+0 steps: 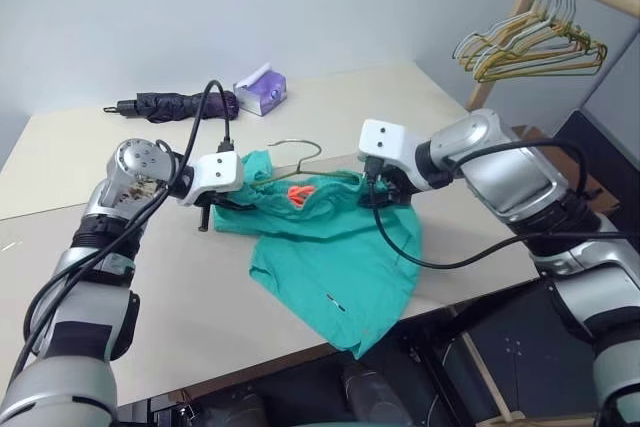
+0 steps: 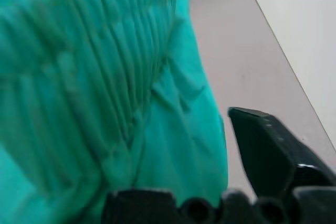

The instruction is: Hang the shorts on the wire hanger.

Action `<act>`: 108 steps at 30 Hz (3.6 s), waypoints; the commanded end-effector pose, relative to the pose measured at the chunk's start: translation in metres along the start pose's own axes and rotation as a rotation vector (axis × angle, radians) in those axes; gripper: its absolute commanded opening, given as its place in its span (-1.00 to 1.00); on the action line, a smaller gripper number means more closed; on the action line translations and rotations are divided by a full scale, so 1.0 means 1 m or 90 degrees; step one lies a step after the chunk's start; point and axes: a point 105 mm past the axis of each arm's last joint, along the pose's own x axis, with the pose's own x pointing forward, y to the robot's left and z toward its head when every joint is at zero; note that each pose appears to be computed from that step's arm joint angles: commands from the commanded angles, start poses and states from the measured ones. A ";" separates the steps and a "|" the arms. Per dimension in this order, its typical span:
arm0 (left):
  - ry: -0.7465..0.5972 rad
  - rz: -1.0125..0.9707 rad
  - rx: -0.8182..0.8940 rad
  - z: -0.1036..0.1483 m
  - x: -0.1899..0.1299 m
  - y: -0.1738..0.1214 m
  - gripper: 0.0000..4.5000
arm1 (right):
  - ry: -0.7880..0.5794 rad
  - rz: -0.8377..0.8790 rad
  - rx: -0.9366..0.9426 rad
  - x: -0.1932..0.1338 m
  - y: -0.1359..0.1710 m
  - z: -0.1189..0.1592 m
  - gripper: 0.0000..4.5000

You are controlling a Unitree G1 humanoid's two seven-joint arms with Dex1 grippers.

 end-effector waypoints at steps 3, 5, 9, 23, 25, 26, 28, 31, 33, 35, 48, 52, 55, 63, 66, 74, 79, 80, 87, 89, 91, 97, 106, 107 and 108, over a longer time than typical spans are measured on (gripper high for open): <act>-0.014 0.011 0.036 0.010 -0.004 0.003 -1.00 | -0.060 0.012 -0.025 -0.019 0.001 0.023 -0.35; -0.025 0.012 0.046 0.012 -0.003 0.003 -1.00 | -0.059 0.030 -0.024 -0.019 0.005 0.020 -0.68; -0.049 0.010 0.069 0.020 -0.002 0.005 -1.00 | -0.061 0.061 -0.003 -0.017 0.011 0.015 -0.99; -0.128 0.137 0.027 0.026 -0.035 0.033 0.71 | -0.081 0.075 0.209 -0.033 0.034 -0.034 -1.00; -0.133 0.175 0.024 0.024 -0.041 0.038 0.99 | -0.081 0.056 0.257 -0.035 0.039 -0.046 -1.00; -0.138 0.217 0.021 0.024 -0.045 0.044 0.99 | -0.082 0.045 0.282 -0.038 0.041 -0.051 -1.00; -0.150 0.290 0.006 0.025 -0.054 0.057 0.99 | -0.085 0.021 0.329 -0.043 0.046 -0.061 -1.00; -0.201 0.336 -0.025 0.038 -0.067 0.068 0.99 | -0.080 -0.036 0.408 -0.052 0.050 -0.080 -1.00; -0.269 0.336 -0.063 0.057 -0.073 0.072 0.99 | -0.066 -0.095 0.472 -0.060 0.050 -0.097 -1.00; -0.354 0.309 -0.108 0.083 -0.072 0.065 0.99 | -0.060 -0.165 0.533 -0.071 0.050 -0.112 -1.00; -0.644 0.098 -0.217 0.188 -0.077 0.008 0.99 | -0.081 -0.520 0.735 -0.136 0.032 -0.173 -1.00; -0.665 0.079 -0.207 0.197 -0.081 0.007 0.99 | -0.071 -0.609 0.772 -0.155 0.018 -0.184 -1.00; -0.677 0.100 -0.198 0.203 -0.083 0.010 0.99 | -0.065 -0.684 0.807 -0.170 0.005 -0.190 -1.00; -0.665 0.129 -0.179 0.203 -0.078 0.009 0.99 | -0.070 -0.802 0.851 -0.214 -0.029 -0.189 -1.00; -0.660 0.136 -0.170 0.202 -0.077 0.008 0.99 | -0.057 -0.831 0.885 -0.228 -0.038 -0.197 -1.00; -0.643 0.164 -0.157 0.201 -0.076 0.004 0.99 | -0.114 -0.908 0.969 -0.255 -0.063 -0.222 -1.00; -0.635 0.164 -0.157 0.199 -0.077 0.001 0.99 | -0.145 -0.947 0.974 -0.266 -0.071 -0.227 -1.00; -0.632 0.165 -0.156 0.198 -0.077 0.001 0.99 | -0.151 -0.947 0.984 -0.266 -0.071 -0.229 -1.00; -0.620 0.176 -0.161 0.196 -0.075 0.002 0.99 | -0.099 -0.960 1.052 -0.257 -0.060 -0.251 -1.00; -0.618 0.177 -0.166 0.195 -0.074 0.002 0.99 | -0.093 -0.961 1.054 -0.254 -0.058 -0.254 -1.00; -0.618 0.176 -0.170 0.195 -0.073 0.001 1.00 | -0.096 -0.962 1.057 -0.254 -0.056 -0.253 -0.87; -0.615 0.161 -0.168 0.195 -0.071 -0.002 1.00 | -0.109 -0.970 1.039 -0.256 -0.055 -0.251 -0.03; -0.606 0.159 -0.169 0.194 -0.071 -0.001 1.00 | -0.075 -1.051 0.837 -0.277 -0.060 -0.234 0.99; -0.603 0.162 -0.169 0.194 -0.071 0.000 1.00 | -0.063 -1.080 0.770 -0.283 -0.061 -0.228 0.99; -0.599 0.166 -0.170 0.193 -0.071 0.001 1.00 | -0.067 -1.110 0.705 -0.287 -0.061 -0.220 0.99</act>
